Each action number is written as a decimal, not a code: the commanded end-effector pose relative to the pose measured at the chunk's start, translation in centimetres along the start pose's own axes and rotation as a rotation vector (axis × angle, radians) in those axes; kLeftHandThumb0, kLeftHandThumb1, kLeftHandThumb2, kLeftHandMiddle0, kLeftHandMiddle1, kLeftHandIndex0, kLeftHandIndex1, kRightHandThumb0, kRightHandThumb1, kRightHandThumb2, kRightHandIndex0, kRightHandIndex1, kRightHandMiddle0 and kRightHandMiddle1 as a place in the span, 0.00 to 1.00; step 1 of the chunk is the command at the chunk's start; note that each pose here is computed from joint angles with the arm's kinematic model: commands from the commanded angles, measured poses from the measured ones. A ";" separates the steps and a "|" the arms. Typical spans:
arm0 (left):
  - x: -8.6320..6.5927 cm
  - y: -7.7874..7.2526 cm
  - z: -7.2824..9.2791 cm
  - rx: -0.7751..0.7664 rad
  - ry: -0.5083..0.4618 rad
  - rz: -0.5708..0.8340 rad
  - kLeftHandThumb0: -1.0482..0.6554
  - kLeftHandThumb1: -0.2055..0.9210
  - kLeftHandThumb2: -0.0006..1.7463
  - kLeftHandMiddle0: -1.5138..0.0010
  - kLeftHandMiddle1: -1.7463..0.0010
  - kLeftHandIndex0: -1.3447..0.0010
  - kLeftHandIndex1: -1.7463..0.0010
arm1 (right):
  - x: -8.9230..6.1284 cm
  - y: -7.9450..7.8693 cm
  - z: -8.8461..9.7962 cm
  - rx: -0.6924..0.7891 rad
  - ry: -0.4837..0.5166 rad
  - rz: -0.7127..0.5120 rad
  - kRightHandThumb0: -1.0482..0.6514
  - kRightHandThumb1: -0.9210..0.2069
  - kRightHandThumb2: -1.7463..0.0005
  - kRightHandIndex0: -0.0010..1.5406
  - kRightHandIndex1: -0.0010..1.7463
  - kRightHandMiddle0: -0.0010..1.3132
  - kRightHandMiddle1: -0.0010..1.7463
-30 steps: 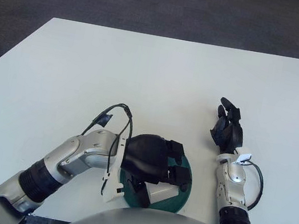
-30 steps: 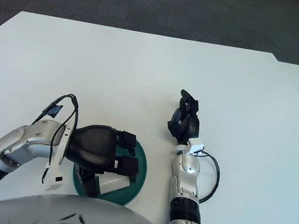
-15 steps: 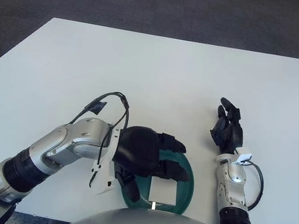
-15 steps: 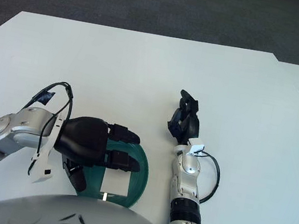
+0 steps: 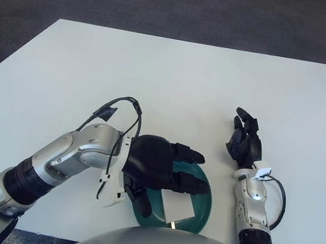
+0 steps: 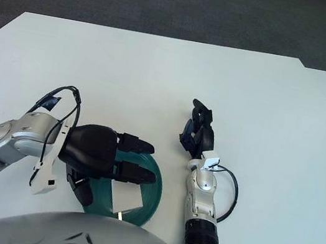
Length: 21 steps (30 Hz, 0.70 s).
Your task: Put the charger into the plate.
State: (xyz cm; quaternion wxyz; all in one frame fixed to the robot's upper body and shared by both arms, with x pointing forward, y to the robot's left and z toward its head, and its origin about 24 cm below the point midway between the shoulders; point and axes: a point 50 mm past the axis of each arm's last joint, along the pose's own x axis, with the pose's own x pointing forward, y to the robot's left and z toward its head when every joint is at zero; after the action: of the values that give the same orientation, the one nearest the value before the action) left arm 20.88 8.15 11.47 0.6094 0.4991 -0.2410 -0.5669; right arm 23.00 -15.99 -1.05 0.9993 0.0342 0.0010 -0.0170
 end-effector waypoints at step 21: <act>-3.9 -10.6 -4.6 -1.688 0.503 1.930 0.05 1.00 0.44 0.67 0.94 0.92 0.45 | -5.7 -0.4 -6.6 0.070 0.329 -0.047 0.13 0.00 0.50 0.27 0.02 0.00 0.46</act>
State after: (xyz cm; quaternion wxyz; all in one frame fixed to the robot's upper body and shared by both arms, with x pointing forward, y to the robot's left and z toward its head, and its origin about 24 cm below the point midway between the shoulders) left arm 19.72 14.54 4.40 0.9776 -0.2076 0.0110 0.0316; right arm 22.91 -16.00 -0.85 0.9988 0.0406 -0.0194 -0.0173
